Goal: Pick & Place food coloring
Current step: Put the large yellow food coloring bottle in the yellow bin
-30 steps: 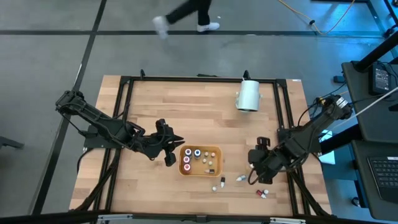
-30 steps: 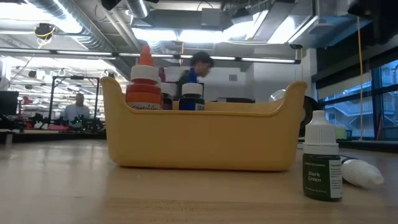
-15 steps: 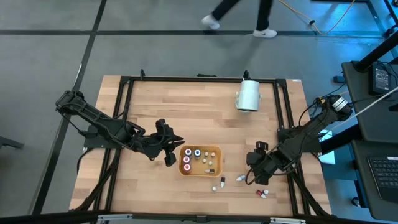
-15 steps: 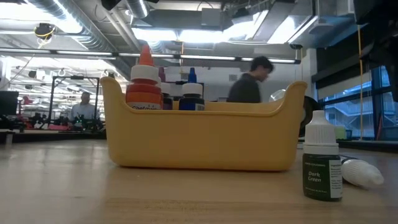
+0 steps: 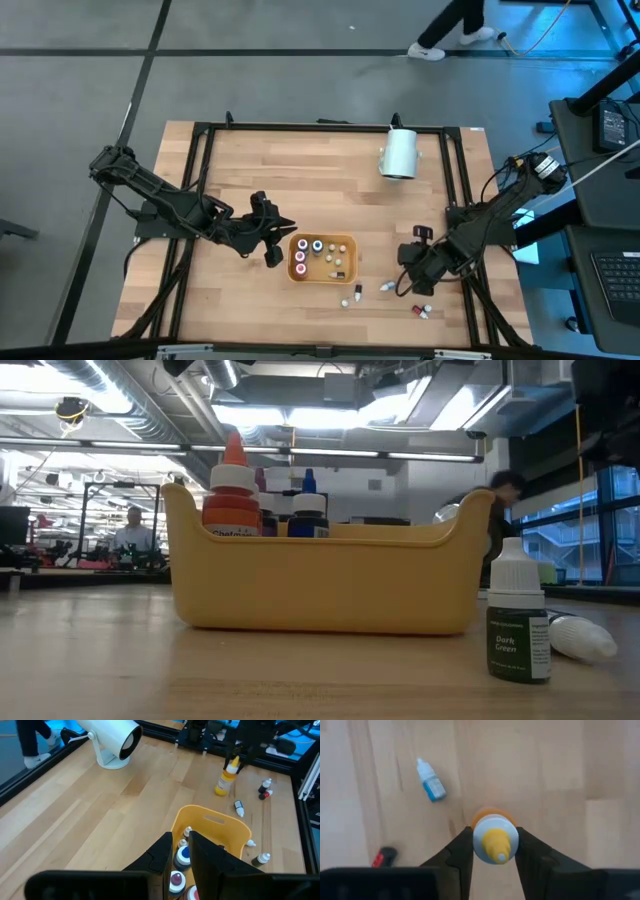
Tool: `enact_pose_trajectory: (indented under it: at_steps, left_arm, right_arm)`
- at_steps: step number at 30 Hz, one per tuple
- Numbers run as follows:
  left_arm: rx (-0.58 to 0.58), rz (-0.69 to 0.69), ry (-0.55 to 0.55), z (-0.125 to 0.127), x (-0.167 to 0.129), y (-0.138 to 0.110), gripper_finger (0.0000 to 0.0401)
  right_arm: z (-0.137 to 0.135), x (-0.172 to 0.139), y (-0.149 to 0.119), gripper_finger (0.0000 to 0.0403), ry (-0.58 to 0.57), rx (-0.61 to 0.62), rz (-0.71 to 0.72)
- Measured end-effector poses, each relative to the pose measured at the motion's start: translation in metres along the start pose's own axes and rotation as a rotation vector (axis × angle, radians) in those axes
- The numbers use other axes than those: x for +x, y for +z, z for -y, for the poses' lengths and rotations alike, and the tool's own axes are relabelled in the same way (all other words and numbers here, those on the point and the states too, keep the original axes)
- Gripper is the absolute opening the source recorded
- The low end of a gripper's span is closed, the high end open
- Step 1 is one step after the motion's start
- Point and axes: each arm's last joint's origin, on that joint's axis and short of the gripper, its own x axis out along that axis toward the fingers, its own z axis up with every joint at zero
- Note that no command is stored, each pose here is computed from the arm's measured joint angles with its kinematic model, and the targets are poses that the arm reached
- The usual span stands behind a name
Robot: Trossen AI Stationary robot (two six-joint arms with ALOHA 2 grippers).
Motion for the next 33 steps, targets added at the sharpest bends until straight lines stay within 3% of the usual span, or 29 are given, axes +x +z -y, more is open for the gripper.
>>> enact_pose_trajectory:
  at_steps: [5, 11, 15, 25, 33]
  left_arm:
    - [0.0, 0.0, 0.0, 0.0, 0.0, 0.0, 0.0059]
    - [0.0, 0.0, 0.001, 0.0, 0.0, 0.0, 0.0059]
    - [0.002, -0.002, 0.001, 0.0, 0.0, 0.0, 0.0059]
    - [-0.02, -0.05, -0.066, 0.002, 0.0, -0.002, 0.0059]
    - [-0.022, -0.072, -0.094, 0.002, 0.0, -0.002, 0.0059]
  right_arm:
    - [0.002, -0.043, 0.018, 0.0118, -0.067, 0.014, -0.009]
    - [0.004, -0.101, 0.061, 0.0118, -0.025, 0.018, 0.233]
    - [0.007, -0.116, 0.083, 0.0118, 0.01, -0.027, 0.375]
    - [-0.01, -0.084, 0.135, 0.0118, 0.117, -0.199, 0.508]
    - [-0.025, -0.043, 0.173, 0.0118, 0.108, -0.226, 0.448]
